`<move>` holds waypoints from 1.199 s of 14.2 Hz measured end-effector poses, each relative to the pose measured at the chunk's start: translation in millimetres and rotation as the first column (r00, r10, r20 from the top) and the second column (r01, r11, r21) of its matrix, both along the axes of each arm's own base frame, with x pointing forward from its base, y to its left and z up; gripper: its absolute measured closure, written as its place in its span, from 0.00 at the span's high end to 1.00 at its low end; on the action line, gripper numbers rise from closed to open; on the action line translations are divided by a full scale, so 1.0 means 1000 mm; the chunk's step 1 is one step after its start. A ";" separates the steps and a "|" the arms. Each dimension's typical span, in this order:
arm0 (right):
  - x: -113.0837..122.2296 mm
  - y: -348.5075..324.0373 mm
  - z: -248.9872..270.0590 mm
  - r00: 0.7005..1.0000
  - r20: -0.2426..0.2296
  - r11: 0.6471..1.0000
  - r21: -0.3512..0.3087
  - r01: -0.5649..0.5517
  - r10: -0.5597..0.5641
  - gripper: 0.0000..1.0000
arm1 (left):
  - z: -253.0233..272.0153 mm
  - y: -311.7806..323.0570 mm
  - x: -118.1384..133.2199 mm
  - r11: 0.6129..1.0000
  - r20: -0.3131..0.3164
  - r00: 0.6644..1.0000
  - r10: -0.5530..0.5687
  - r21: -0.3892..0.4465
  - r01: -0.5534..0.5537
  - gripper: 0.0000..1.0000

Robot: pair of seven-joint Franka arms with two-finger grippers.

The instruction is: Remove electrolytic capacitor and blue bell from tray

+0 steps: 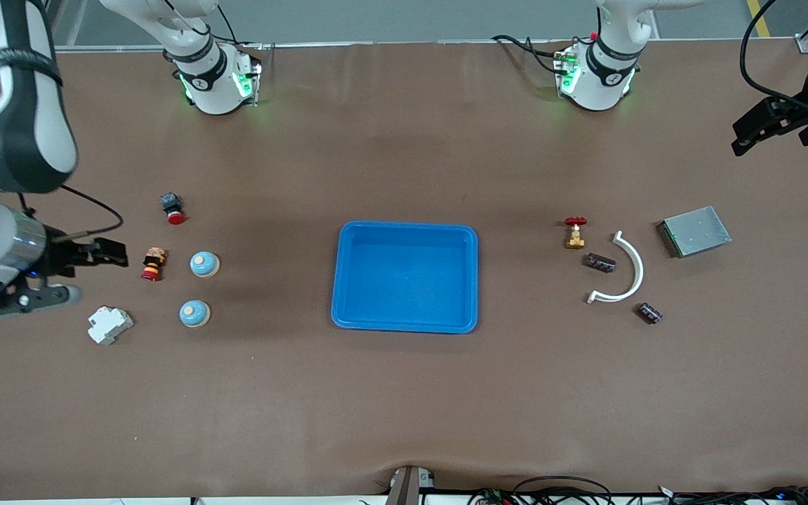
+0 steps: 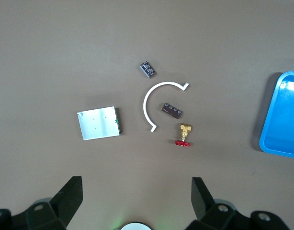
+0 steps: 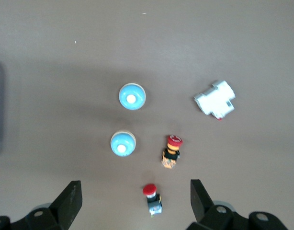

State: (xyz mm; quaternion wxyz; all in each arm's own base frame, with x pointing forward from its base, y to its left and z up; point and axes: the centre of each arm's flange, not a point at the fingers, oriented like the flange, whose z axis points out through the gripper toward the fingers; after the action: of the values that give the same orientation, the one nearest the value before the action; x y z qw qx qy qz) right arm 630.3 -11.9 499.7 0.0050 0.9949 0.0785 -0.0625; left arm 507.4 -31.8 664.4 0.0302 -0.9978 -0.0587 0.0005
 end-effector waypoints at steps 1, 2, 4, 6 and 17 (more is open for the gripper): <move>-0.002 -0.004 0.011 1.000 0.008 1.000 -0.003 0.021 -0.021 1.00 | 0.000 0.000 0.000 1.000 0.001 1.000 0.000 0.000 0.000 1.00; -0.004 -0.006 0.020 0.999 0.020 0.999 -0.005 0.042 -0.042 1.00 | 0.001 0.000 0.000 1.000 0.001 1.000 0.000 0.000 0.000 1.00; -0.008 -0.004 0.036 0.997 0.043 0.998 -0.008 0.069 -0.069 1.00 | 0.001 0.000 0.000 1.000 0.002 1.000 0.000 0.000 0.000 1.00; -0.015 -0.001 0.048 0.996 0.044 0.997 -0.010 0.074 -0.074 1.00 | 0.001 0.000 0.000 1.000 0.002 1.000 0.000 0.000 0.000 1.00; -0.036 -0.044 0.083 0.980 0.063 0.982 0.041 0.185 -0.187 1.00 | 0.006 -0.004 -0.005 1.000 0.012 1.000 -0.007 -0.003 0.007 1.00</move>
State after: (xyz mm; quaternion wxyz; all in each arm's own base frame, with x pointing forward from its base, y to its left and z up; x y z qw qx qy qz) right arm 594.2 -55.7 582.6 -0.0154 0.9994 -0.0141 -0.0280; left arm 502.5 -35.8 670.5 0.0284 -0.9980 -0.0554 -0.0054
